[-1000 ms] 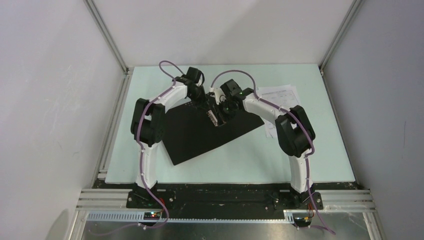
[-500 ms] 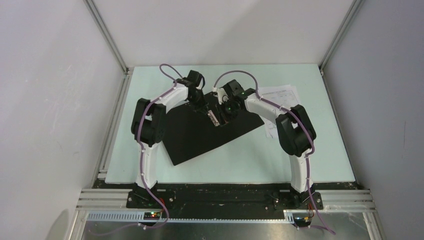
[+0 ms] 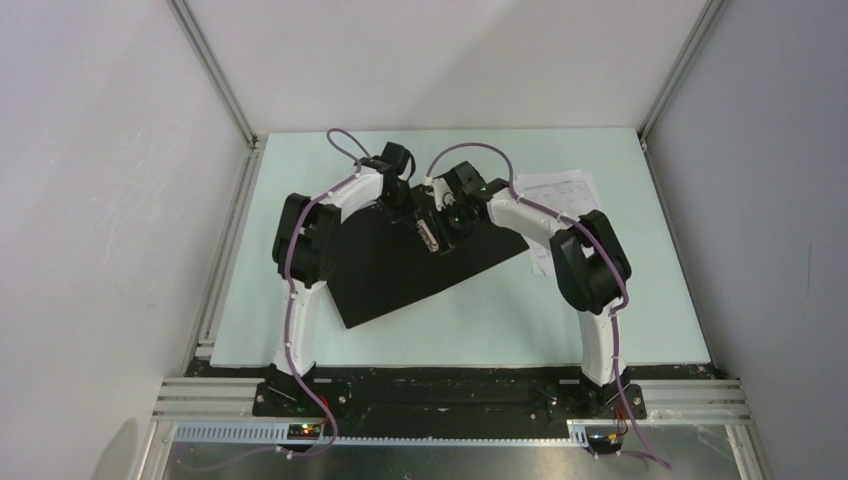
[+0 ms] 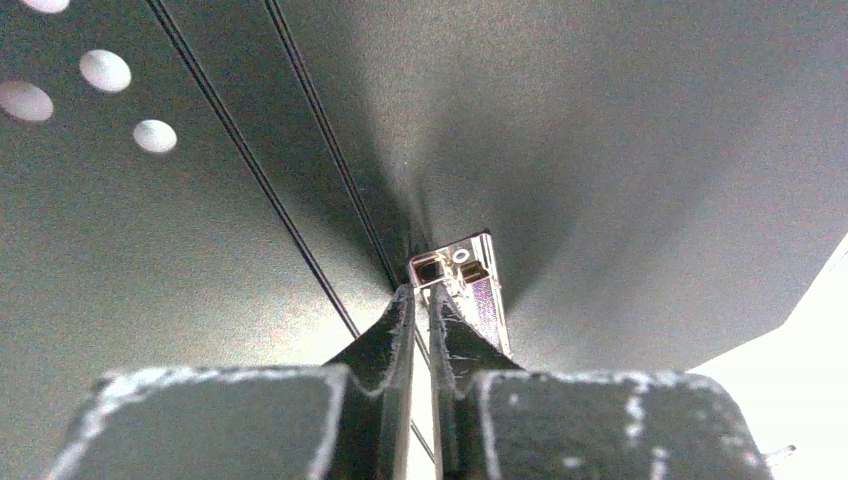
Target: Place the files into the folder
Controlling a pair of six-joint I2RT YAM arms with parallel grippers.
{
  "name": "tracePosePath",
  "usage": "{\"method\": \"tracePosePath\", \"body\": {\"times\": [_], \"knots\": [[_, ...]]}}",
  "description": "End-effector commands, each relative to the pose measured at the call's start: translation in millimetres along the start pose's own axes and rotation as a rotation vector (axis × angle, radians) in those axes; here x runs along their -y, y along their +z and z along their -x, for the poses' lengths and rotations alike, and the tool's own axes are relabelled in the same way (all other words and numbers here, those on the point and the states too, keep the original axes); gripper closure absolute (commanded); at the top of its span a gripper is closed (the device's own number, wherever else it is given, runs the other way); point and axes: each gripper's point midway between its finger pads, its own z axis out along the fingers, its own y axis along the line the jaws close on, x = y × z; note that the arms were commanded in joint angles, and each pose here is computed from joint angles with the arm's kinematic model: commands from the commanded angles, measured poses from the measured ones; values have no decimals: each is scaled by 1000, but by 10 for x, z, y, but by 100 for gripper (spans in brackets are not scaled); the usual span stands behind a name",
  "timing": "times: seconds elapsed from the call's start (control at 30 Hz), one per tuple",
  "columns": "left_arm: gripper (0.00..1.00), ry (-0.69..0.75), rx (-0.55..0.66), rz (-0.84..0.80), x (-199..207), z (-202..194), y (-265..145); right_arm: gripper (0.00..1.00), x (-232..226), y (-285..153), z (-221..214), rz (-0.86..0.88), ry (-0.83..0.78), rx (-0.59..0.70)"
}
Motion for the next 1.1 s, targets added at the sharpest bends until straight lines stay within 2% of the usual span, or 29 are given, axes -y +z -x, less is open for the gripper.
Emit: {"method": "tracePosePath", "body": {"times": [0.0, 0.13, 0.43, 0.5, 0.53, 0.63, 0.77, 0.93, 1.07], "knots": [[93, 9, -7, 47, -90, -40, 183, 100, -116, -187, 465, -47, -18, 143], [100, 1, -17, 40, -86, -69, 177, 100, -148, -105, 543, -64, -62, 151], [100, -24, -74, -4, -44, -158, 210, 100, -119, 82, 489, -168, -318, 101], [100, -27, -81, -11, -38, -163, 214, 95, -116, 108, 456, -184, -354, 93], [100, -29, -82, -12, -41, -161, 212, 91, -113, 117, 436, -187, -361, 89], [100, -32, -85, -12, -50, -165, 213, 89, -88, 155, 411, -223, -371, 83], [100, -38, -85, -11, -50, -167, 212, 98, -57, 198, 388, -279, -370, 81], [100, -54, -86, -5, -59, -181, 211, 88, -64, 265, 331, -291, -319, 72], [100, -62, -88, -1, -64, -199, 213, 85, -14, 294, 286, -325, -280, 64]]}}
